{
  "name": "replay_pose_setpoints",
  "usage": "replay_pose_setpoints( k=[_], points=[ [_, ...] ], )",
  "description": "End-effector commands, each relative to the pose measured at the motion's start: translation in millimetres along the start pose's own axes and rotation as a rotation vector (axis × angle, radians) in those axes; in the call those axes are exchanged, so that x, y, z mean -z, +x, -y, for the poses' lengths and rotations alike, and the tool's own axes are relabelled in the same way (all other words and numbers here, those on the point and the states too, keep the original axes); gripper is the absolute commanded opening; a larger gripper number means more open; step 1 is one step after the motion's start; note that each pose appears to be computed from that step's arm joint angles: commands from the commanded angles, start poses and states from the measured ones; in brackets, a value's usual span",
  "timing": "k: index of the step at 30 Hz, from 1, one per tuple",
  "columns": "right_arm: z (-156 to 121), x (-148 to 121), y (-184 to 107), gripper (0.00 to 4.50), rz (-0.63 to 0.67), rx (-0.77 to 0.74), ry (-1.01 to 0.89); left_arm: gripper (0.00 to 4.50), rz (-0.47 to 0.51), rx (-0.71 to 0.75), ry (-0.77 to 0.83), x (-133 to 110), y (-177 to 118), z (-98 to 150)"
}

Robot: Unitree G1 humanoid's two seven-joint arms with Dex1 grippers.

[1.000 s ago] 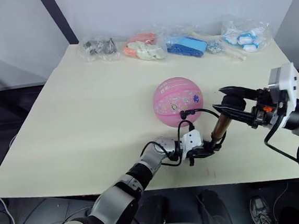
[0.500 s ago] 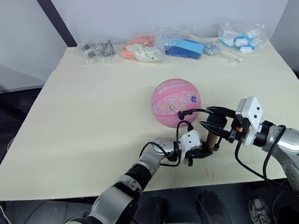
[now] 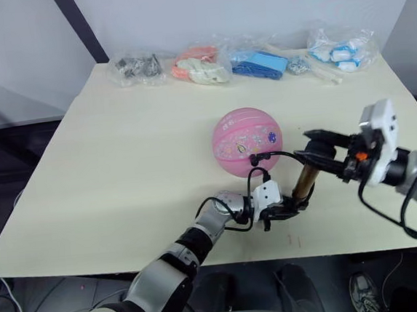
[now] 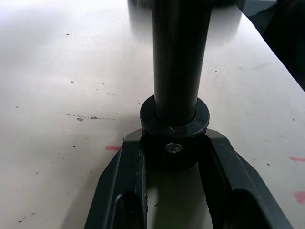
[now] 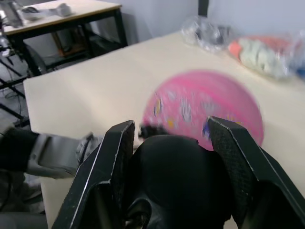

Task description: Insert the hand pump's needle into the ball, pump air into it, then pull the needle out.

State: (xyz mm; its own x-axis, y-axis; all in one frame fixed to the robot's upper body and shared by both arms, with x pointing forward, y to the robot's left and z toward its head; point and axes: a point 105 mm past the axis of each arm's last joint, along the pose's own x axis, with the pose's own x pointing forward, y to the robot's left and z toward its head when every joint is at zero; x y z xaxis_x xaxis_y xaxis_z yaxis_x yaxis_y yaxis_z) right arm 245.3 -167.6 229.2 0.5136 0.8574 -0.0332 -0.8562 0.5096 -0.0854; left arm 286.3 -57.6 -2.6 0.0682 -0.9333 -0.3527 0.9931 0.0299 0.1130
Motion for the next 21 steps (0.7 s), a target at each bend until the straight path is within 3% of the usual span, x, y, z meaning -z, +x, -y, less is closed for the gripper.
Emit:
replay_pose_setpoints(
  k=[1, 12, 21],
  points=[
    [-8, -33, -5, 2.02, 0.056, -0.047, -0.067, 1.07, -0.13, 0.025, -0.099, 41, -6, 16],
    [-8, -75, -14, 2.02, 0.049, -0.076, -0.139, 1.07, -0.131, 0.02, -0.097, 40, -7, 13],
    [-8, -90, -17, 2.02, 0.039, -0.086, -0.169, 1.07, -0.127, 0.023, -0.097, 40, -7, 14]
  ],
)
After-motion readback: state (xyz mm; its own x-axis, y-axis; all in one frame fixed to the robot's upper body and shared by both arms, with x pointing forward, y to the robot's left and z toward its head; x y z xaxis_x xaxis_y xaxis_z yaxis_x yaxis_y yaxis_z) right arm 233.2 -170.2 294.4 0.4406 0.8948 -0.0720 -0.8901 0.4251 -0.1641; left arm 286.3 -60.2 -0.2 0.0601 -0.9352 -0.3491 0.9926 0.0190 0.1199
